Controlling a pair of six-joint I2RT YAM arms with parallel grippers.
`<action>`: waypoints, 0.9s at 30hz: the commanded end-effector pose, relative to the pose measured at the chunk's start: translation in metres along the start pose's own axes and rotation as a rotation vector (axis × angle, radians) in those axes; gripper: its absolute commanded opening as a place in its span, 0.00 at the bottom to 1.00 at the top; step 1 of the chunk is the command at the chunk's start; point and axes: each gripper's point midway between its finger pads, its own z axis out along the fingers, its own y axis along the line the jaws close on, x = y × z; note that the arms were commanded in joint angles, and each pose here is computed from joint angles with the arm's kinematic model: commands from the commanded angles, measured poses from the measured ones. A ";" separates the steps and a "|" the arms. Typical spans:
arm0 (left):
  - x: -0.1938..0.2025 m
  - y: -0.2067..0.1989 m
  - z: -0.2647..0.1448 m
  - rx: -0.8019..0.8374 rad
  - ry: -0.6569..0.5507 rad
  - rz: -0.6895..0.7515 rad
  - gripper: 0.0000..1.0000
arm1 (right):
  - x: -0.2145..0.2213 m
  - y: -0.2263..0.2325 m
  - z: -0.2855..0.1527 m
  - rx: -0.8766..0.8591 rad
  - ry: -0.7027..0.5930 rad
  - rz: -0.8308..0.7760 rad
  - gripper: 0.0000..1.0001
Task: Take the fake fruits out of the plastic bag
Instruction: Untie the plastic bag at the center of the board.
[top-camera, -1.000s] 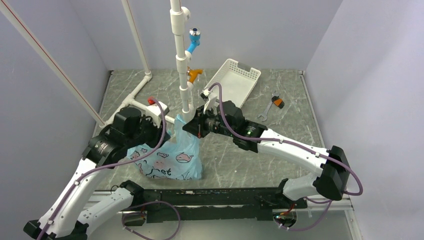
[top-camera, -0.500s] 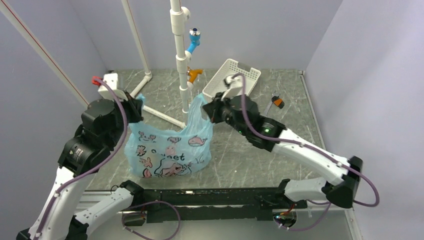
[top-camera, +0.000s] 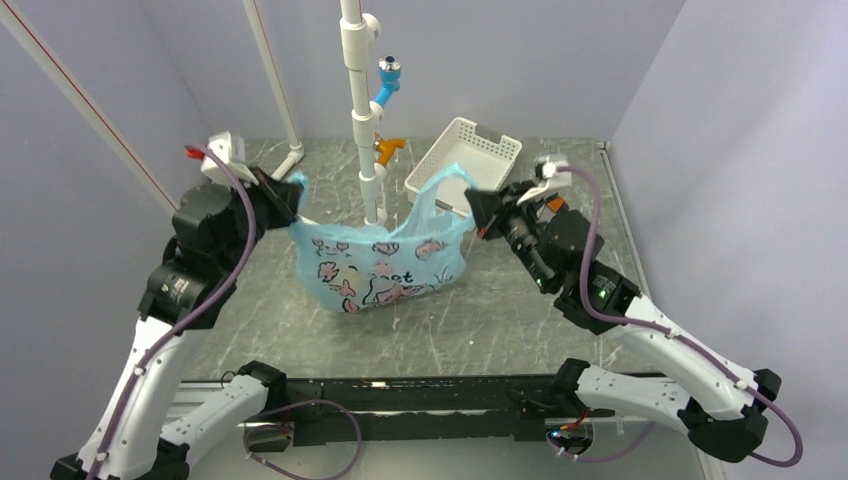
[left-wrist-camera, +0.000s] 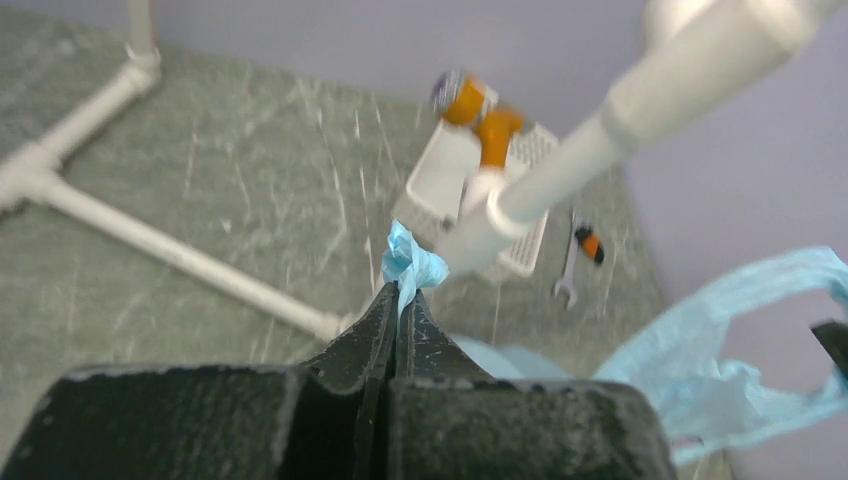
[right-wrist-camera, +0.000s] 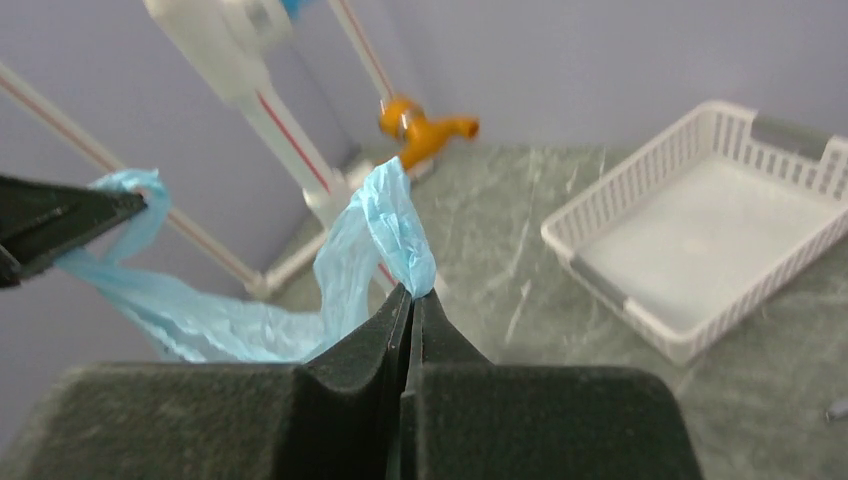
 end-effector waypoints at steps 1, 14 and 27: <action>0.053 -0.008 -0.015 0.172 0.107 -0.027 0.00 | 0.063 -0.005 -0.019 -0.082 0.160 0.001 0.00; 0.169 0.017 -0.081 0.259 0.348 -0.284 0.00 | 0.185 -0.008 -0.117 -0.252 0.697 0.099 0.73; 0.178 0.033 -0.098 0.225 0.327 -0.274 0.00 | 0.096 0.081 -0.057 -0.546 0.644 -0.303 0.95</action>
